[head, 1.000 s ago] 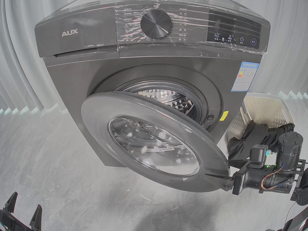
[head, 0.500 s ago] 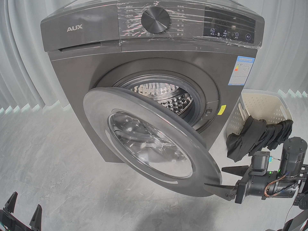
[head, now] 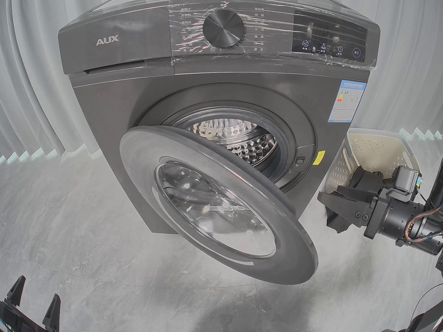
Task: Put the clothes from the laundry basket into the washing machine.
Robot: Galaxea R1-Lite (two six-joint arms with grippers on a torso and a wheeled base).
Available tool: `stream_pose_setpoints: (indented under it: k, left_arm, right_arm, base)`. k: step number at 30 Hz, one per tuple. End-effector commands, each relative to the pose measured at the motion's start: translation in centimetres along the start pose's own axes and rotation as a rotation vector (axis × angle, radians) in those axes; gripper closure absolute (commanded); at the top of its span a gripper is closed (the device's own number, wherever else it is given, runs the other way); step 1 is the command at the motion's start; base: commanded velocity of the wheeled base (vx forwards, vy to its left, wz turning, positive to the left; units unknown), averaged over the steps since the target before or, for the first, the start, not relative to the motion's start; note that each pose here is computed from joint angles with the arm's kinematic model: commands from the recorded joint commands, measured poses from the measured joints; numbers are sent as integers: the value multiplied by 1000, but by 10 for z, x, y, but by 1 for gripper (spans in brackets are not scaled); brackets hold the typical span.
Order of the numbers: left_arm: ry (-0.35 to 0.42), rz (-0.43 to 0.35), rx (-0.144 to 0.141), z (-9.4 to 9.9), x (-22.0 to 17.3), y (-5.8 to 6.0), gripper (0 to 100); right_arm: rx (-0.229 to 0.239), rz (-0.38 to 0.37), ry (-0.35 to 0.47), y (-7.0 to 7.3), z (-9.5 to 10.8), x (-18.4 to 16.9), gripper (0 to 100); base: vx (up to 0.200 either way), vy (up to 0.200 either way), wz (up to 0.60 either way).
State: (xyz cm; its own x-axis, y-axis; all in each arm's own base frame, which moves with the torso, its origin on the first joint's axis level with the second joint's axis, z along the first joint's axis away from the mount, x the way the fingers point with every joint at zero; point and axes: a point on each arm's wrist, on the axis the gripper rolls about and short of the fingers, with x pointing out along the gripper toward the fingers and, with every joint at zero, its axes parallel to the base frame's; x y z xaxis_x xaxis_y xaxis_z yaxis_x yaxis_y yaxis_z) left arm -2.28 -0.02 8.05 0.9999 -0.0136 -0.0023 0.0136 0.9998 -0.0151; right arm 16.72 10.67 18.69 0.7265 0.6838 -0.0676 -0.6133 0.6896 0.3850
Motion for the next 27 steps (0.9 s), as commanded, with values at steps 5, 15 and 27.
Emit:
stream_pose_setpoints:
  k: [5, 15, 27]
  left_arm:
    - [-2, 0, 0, -5, 0, 0, 0]
    - [-1, 0, 0, -5, 0, 0, 0]
    - [-1, 0, 0, -5, 0, 0, 0]
  right_arm:
    - [-16, -172, 111, -29, -26, 28, 0]
    - [-57, -174, 207, -21, -51, 35, 0]
    - [-52, -235, 213, -29, -55, 53, 0]
  base:
    - [0, 0, 0]
    - [0, 0, 0]
    - [0, 0, 0]
